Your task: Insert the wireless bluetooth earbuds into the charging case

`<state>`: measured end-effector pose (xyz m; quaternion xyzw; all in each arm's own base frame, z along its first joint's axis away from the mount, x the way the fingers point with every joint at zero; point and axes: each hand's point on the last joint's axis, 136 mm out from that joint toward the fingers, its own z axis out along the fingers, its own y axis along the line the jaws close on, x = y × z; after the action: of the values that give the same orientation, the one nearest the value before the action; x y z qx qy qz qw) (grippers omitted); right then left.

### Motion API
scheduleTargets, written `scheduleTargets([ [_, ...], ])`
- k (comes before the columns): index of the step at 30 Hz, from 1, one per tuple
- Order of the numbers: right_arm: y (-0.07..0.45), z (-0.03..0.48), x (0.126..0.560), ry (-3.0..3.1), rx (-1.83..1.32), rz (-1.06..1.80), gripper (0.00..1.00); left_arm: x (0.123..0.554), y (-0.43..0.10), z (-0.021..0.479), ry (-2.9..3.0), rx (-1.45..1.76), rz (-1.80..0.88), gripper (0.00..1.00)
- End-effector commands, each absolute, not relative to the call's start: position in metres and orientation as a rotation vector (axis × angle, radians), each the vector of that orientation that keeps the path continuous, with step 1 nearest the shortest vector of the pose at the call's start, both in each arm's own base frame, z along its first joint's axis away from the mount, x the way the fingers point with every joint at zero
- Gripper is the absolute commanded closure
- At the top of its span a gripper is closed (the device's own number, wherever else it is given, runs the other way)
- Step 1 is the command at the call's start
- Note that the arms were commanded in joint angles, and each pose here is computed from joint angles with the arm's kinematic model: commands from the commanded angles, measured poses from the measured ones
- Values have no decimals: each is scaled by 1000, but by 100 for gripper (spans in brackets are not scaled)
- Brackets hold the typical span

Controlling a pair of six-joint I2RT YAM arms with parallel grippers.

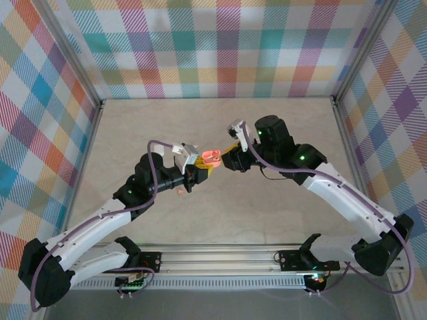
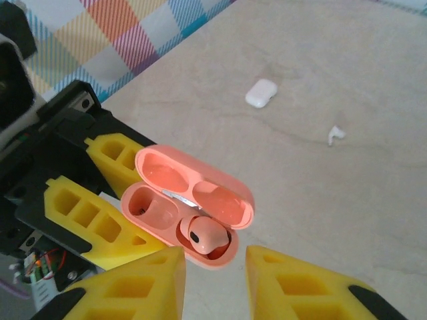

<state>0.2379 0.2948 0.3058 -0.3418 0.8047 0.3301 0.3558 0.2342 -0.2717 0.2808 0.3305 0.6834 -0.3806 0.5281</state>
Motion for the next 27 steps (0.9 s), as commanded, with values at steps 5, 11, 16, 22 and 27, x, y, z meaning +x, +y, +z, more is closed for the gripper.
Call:
scheduleTargets([
  [5,315,300,232,2122,-904,997,72,229,-266,285,1631,765,-909,100],
  [11,316,304,230,2114,-906,1018,73,230,-257,278,1676,731,-872,100],
  [16,314,319,230,2071,-872,1026,72,234,-237,268,1730,652,-773,100],
  [22,311,316,246,2131,-746,985,68,222,-204,241,1822,565,-684,100],
  [27,314,275,271,2317,-604,903,68,201,-173,219,1891,465,-662,100],
])
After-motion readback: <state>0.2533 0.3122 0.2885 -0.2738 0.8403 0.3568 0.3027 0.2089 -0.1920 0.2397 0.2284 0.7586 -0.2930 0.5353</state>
